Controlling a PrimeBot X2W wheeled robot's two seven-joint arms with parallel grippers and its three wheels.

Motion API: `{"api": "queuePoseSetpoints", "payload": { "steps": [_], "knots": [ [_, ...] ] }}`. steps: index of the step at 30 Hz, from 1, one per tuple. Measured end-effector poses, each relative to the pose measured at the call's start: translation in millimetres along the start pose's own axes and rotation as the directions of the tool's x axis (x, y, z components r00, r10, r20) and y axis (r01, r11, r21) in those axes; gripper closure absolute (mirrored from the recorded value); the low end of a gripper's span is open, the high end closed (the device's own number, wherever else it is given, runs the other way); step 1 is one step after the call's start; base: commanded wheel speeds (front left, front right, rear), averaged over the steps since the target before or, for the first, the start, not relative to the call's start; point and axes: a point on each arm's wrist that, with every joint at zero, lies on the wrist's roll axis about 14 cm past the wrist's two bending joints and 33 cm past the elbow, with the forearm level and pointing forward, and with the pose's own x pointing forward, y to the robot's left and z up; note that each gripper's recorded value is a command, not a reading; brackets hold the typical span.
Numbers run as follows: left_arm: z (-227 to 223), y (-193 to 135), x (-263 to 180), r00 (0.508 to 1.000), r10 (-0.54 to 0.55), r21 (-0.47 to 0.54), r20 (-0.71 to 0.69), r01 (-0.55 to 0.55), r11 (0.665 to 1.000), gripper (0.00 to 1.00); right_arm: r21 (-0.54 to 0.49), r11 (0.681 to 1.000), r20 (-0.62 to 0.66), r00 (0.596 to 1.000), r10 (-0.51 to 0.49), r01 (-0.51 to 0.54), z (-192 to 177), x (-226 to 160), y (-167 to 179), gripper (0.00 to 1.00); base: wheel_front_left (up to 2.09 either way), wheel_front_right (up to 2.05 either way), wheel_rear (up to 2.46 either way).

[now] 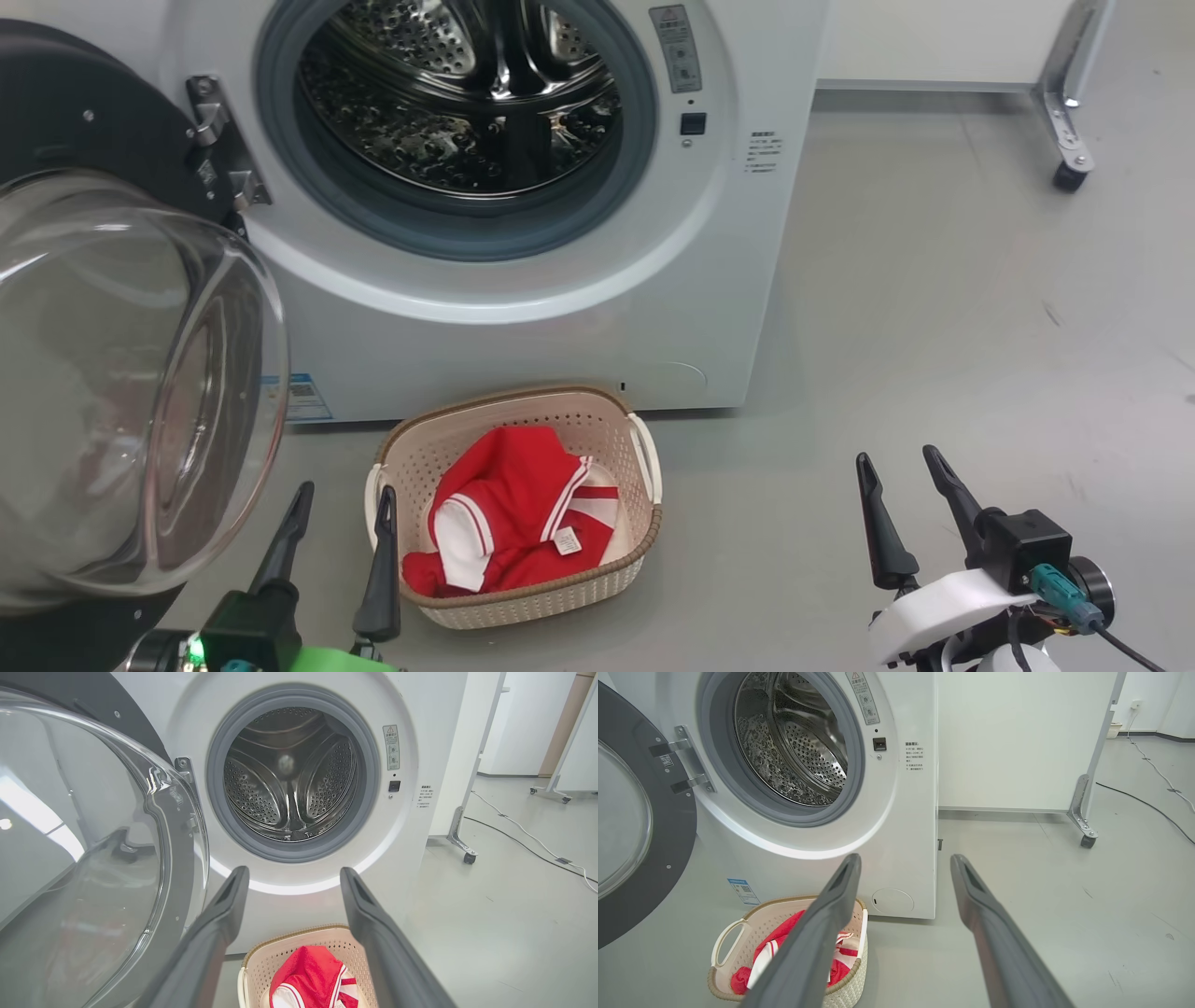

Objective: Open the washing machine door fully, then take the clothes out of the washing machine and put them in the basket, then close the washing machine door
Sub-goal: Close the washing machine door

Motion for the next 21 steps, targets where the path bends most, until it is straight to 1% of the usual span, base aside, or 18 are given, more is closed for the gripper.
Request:
{"api": "queuePoseSetpoints", "payload": {
  "steps": [7,12,15,18,19,20,21],
  "knots": [
    [36.4,17.3,-2.3,0.991,0.059,-0.017,0.119,-0.057,0.998,0.00,-0.001,0.999,-0.007,0.999,0.045,-0.045,-2.1,9.7,13.5,0.00,0.00,0.00,0.00],
    [54.2,40.6,-12.4,0.975,0.134,-0.020,0.178,-0.132,0.991,0.00,-0.005,0.996,-0.022,0.996,0.092,-0.092,-6.6,16.5,28.1,0.00,0.00,0.00,0.00],
    [73.1,51.5,-20.2,0.955,0.176,-0.072,0.241,-0.163,0.984,0.00,-0.005,0.992,-0.029,0.992,0.123,-0.123,-8.7,21.0,37.9,0.00,0.00,0.00,0.00],
    [97.5,61.0,-29.3,0.925,0.210,-0.157,0.317,-0.167,0.973,0.00,-0.005,0.988,-0.035,0.987,0.154,-0.154,-10.5,24.9,48.2,0.00,0.00,0.00,0.00],
    [108.7,63.6,-32.6,0.910,0.216,-0.191,0.353,-0.157,0.969,0.43,-0.005,0.986,-0.036,0.986,0.165,-0.165,-10.9,26.2,51.7,0.00,0.00,0.00,0.00],
    [119.8,66.7,-36.1,0.895,0.224,-0.227,0.386,-0.144,0.963,0.82,-0.005,0.984,-0.037,0.984,0.175,-0.176,-11.2,27.3,55.3,0.00,0.00,0.00,0.00],
    [130.3,69.0,-39.7,0.880,0.229,-0.255,0.417,-0.128,0.958,1.00,-0.005,0.982,-0.038,0.982,0.186,-0.186,-11.3,28.4,58.9,0.00,0.00,0.00,0.00]
  ]
}}
